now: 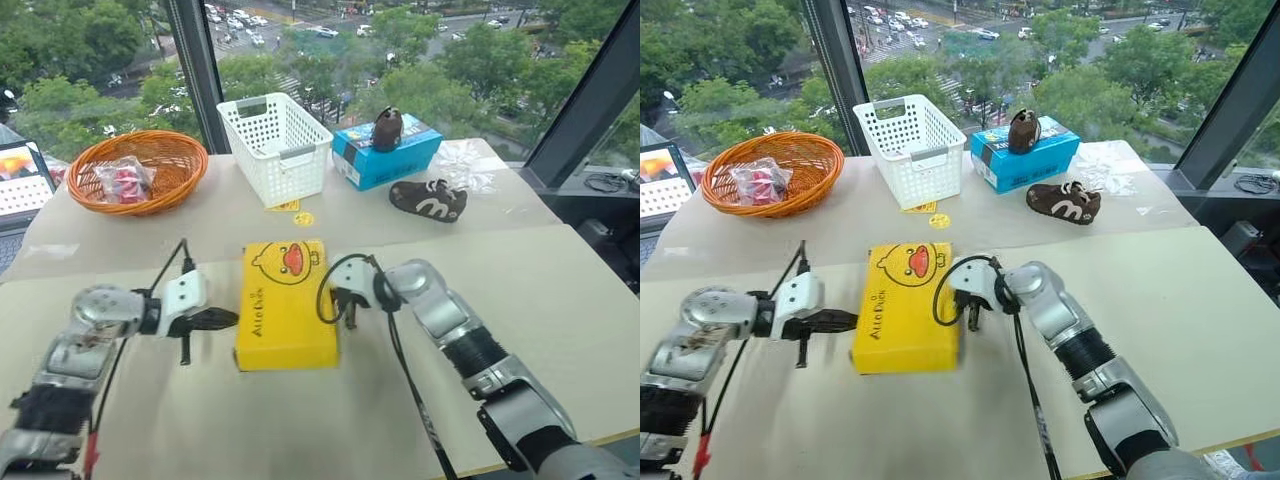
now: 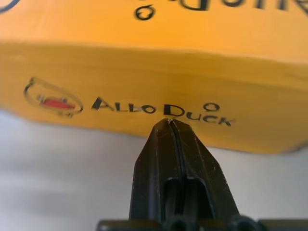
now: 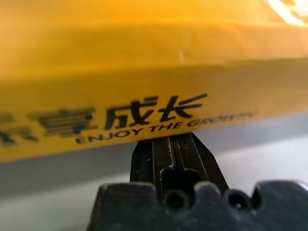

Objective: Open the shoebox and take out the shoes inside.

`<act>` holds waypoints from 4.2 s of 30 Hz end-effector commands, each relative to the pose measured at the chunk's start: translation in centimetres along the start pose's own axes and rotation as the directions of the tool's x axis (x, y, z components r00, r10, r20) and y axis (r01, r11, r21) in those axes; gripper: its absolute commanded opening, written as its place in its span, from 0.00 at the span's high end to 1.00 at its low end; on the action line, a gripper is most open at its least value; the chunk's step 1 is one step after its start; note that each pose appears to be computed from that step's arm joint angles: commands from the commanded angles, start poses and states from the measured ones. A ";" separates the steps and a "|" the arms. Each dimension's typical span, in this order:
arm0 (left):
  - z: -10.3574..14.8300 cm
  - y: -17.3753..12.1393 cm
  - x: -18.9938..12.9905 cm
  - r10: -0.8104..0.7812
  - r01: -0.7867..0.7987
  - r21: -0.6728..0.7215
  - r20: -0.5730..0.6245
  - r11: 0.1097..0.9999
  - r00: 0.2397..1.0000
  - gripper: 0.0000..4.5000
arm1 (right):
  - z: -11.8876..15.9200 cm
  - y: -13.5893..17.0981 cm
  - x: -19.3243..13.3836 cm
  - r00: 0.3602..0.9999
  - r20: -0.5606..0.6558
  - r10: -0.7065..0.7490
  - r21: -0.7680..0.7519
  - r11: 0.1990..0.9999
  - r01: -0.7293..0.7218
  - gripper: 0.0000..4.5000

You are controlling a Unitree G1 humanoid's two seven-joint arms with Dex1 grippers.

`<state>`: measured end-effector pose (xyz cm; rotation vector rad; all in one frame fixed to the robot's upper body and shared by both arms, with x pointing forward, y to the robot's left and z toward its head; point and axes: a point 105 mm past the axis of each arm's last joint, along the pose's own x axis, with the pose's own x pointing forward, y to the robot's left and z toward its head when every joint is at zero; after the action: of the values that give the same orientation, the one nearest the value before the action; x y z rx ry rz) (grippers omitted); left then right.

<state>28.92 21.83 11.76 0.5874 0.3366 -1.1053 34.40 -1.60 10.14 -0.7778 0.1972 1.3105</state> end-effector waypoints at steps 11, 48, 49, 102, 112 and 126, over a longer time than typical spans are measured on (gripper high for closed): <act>0.5 0.3 -3.8 0.170 -0.142 -0.176 0.159 0.974 0.973 1.00 | 1.1 0.5 -1.8 0.999 0.053 0.002 -0.069 0.998 0.002 1.00; -3.6 -12.1 -11.1 0.396 -0.313 -0.532 0.045 0.787 0.917 1.00 | 8.3 -2.5 -1.5 0.961 0.278 -0.003 -0.084 0.996 0.027 1.00; -3.8 -12.4 -11.3 0.398 -0.318 -0.534 0.037 0.783 0.917 1.00 | 9.2 -2.6 -1.3 0.957 0.290 0.012 -0.115 0.993 0.022 1.00; 5.4 -10.3 -11.3 0.444 -0.367 -0.402 0.114 0.839 0.889 1.00 | 22.9 1.6 -1.1 0.839 0.321 0.438 -0.753 0.655 -0.054 0.88; 5.3 -7.9 -9.8 0.406 -0.340 -0.359 0.127 0.870 0.905 1.00 | 17.5 0.0 0.6 0.944 0.095 0.317 -0.914 0.403 -0.043 0.14; 5.2 -7.5 -9.1 0.378 -0.313 -0.349 0.136 0.883 0.916 1.00 | 14.6 2.8 2.9 0.929 -0.051 0.367 -0.998 0.009 -0.059 0.01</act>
<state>18.18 23.17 18.45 0.2187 0.2251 -0.7236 29.18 9.28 18.38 -1.8559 -0.9674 1.7607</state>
